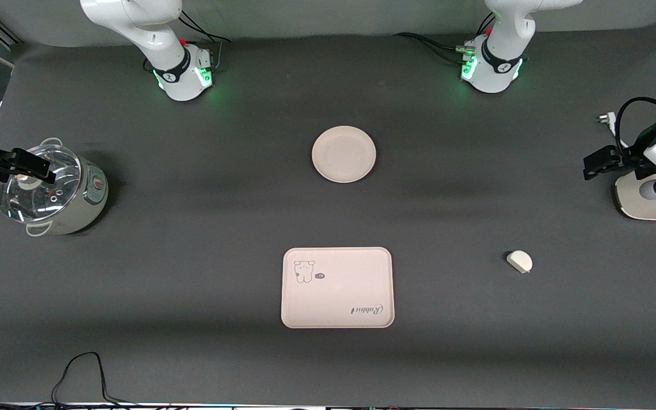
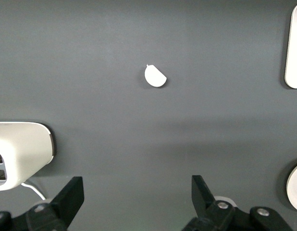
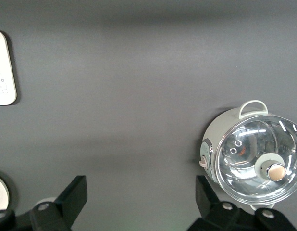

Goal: Place bun in plate and plate on tray

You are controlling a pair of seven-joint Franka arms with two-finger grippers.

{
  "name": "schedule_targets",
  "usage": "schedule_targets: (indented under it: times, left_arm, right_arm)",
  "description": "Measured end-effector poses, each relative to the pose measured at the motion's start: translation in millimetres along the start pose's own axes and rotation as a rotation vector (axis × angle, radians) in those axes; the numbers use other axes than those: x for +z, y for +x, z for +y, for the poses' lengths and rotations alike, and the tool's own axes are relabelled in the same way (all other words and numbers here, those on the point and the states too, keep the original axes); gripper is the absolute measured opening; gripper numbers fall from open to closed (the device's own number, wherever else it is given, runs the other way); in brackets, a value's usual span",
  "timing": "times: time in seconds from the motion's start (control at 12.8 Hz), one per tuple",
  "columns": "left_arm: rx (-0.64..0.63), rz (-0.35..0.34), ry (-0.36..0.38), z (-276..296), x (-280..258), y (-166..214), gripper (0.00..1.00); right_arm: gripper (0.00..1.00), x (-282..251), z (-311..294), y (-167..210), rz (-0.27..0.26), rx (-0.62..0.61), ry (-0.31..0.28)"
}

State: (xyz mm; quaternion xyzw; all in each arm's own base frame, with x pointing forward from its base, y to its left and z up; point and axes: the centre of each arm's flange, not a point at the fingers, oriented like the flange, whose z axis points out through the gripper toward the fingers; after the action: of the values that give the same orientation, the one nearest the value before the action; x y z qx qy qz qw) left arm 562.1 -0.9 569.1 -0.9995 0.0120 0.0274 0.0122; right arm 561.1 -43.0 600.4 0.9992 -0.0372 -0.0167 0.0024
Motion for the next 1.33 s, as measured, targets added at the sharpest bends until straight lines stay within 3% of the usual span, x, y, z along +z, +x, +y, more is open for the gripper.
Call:
schedule_targets:
  times: [0.39, 0.63, 1.02, 1.33]
  left_arm:
    - [0.004, -0.002, 0.000, 1.9, 1.4, 1.4, 1.00]
    - [0.010, -0.050, -0.002, 4.6, 30.4, 14.0, 1.00]
    - [0.014, -0.030, -0.018, 6.6, 169.8, 90.7, 1.00]
    - [-0.004, -0.001, -0.032, 11.8, 291.2, 123.5, 1.00]
  right_arm:
    - [1.00, 1.1, 0.0, -0.1, -0.002, 0.000, 0.000]
    - [1.00, 1.5, 0.0, -0.2, -0.003, 0.000, 0.000]
    - [1.00, 2.1, 0.0, -0.3, -0.005, 0.000, 0.000]
    - [1.00, 2.2, -0.1, -0.4, -0.005, 0.000, 0.000]
